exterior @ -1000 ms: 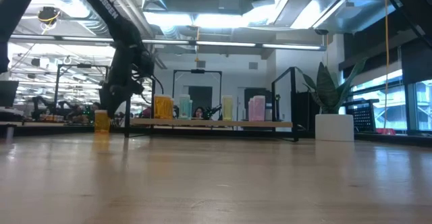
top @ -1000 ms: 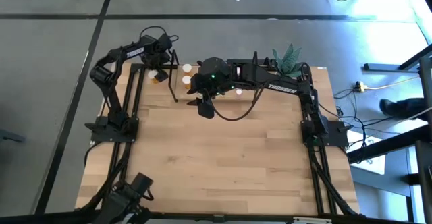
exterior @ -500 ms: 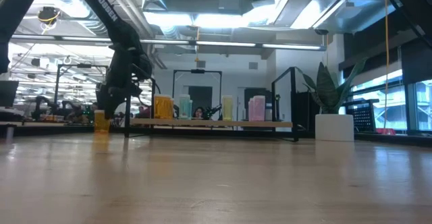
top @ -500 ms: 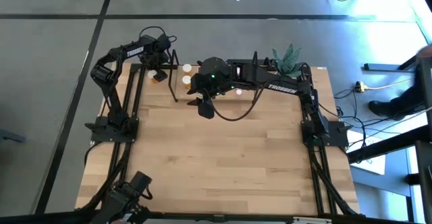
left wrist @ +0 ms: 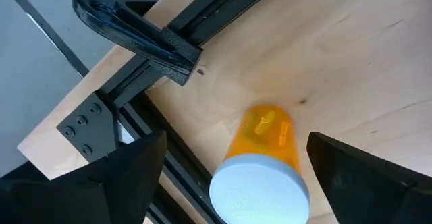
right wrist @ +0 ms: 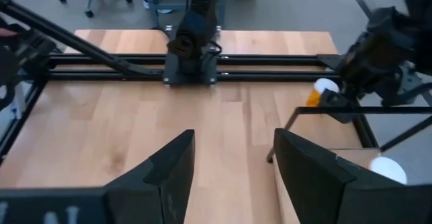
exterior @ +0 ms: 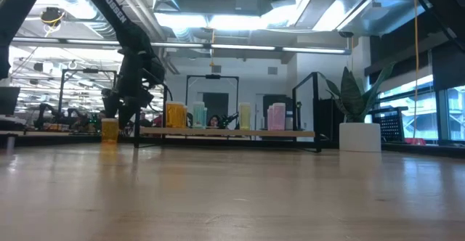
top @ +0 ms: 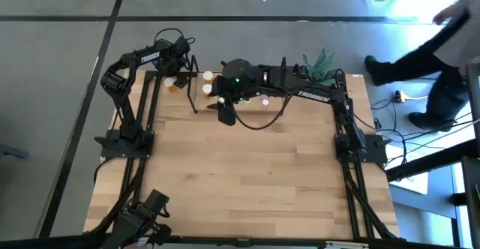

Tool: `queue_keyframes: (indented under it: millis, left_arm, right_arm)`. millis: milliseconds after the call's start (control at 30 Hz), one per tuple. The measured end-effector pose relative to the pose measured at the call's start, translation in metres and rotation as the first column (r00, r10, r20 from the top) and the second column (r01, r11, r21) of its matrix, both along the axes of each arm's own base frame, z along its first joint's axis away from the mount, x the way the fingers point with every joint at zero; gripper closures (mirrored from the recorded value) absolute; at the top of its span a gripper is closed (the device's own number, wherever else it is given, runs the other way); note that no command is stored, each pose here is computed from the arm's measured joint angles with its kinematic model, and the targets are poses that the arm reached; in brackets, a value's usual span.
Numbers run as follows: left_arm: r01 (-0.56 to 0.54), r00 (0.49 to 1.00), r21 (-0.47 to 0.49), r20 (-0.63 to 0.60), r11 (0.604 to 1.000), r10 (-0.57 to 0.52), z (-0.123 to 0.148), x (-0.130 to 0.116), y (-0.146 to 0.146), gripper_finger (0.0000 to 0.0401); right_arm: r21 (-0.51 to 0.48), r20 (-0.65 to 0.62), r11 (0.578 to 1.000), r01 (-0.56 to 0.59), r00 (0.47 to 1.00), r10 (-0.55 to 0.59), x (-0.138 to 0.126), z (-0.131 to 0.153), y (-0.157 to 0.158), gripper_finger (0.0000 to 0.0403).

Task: Pick and place medicine bottles onto shelf by color
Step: Put the orange pill bottle on the shelf aligned with the other orange pill bottles

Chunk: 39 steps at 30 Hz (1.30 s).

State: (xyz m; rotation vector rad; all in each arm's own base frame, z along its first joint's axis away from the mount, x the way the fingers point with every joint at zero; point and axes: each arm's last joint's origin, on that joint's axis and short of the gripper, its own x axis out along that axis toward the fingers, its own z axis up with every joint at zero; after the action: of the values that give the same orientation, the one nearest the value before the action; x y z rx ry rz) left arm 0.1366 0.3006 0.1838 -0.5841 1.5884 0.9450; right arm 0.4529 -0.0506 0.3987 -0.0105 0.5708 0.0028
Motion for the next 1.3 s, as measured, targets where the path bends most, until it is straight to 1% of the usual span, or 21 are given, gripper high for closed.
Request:
queue_keyframes:
  millis: [267,767,900,1067,1300]
  left_arm:
    - [-0.042,0.999,0.011,0.006,0.999,0.042,0.0000,0.0001,0.0000,0.0048]
    - [-0.044,0.999,-0.013,-0.007,0.999,0.044,0.0000,-0.0010,-0.0023,0.0050]
    - [-0.046,0.999,-0.015,-0.002,0.999,0.046,0.0000,-0.0009,-0.0024,0.0067]
    - [-0.049,0.998,-0.040,0.046,0.998,0.051,-0.0004,0.0004,-0.0030,0.0096]
    - [-0.054,0.998,-0.045,0.031,0.998,0.056,-0.0003,-0.0004,-0.0040,0.0118]
  right_arm:
    - [0.016,0.000,0.999,0.031,1.000,-0.031,-0.0012,0.0000,-0.0094,0.0198]
    - [0.017,-0.002,0.999,0.036,0.999,-0.036,-0.0014,-0.0001,-0.0108,0.0198]
    - [0.017,-0.002,0.999,0.036,0.999,-0.036,-0.0014,-0.0002,-0.0108,0.0198]
    - [0.017,-0.002,0.999,0.036,0.999,-0.036,-0.0015,-0.0002,-0.0108,0.0198]
    - [0.018,-0.009,0.999,0.036,0.999,-0.036,-0.0018,-0.0007,-0.0108,0.0199]
